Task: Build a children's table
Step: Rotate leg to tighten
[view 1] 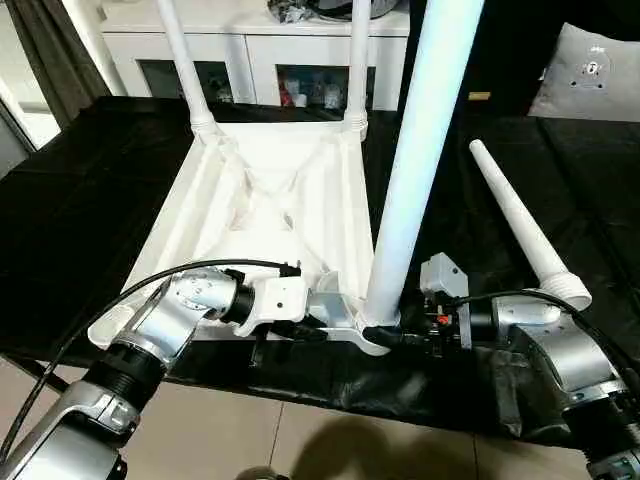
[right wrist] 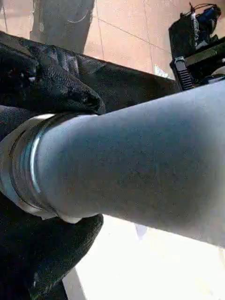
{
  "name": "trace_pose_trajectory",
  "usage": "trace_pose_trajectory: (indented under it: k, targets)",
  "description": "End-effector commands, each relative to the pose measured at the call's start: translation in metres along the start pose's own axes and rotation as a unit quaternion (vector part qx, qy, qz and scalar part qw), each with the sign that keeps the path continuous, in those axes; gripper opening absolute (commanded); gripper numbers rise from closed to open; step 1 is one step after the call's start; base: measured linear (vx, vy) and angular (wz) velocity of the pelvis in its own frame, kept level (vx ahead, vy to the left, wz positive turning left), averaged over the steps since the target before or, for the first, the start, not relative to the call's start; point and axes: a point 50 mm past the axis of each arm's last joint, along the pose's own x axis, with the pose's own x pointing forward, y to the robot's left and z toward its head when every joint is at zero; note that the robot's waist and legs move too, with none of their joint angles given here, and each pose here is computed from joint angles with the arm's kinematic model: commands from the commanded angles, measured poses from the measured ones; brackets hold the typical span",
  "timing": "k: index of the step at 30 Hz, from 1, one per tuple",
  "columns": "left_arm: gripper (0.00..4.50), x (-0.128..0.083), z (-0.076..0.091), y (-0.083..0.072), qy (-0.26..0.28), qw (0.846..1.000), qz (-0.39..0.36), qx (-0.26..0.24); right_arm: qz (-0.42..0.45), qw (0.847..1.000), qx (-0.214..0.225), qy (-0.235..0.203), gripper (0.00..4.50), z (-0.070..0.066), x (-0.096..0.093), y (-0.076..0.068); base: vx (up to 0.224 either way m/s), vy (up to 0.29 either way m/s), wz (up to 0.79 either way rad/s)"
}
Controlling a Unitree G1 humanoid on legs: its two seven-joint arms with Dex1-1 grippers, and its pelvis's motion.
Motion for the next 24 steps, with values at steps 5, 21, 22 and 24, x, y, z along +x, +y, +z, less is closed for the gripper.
trace_pose_trajectory:
  k: [5, 21, 22, 24]
  targets:
    - [0.00, 0.010, -0.005, -0.014, 0.011, 0.999, -0.042, -0.019, 0.014, 1.000, 0.019, -0.014, 2.74, -0.001, 0.006, 0.007, 0.000, 0.000, 0.00]
    - [0.00, 0.054, 0.031, -0.001, -0.045, 0.965, 0.188, -0.180, -0.311, 0.938, 0.148, -0.038, 2.72, -0.004, 0.074, -0.012, 0.000, 0.000, 0.00]
    - [0.00, 0.057, 0.033, 0.002, -0.042, 0.963, 0.197, -0.179, -0.318, 0.936, 0.145, -0.041, 2.72, -0.003, 0.075, -0.013, 0.000, 0.000, 0.00]
    - [0.00, 0.058, 0.033, 0.003, -0.040, 0.962, 0.199, -0.180, -0.314, 0.936, 0.149, -0.051, 2.72, -0.001, 0.076, -0.013, 0.000, 0.000, 0.00]
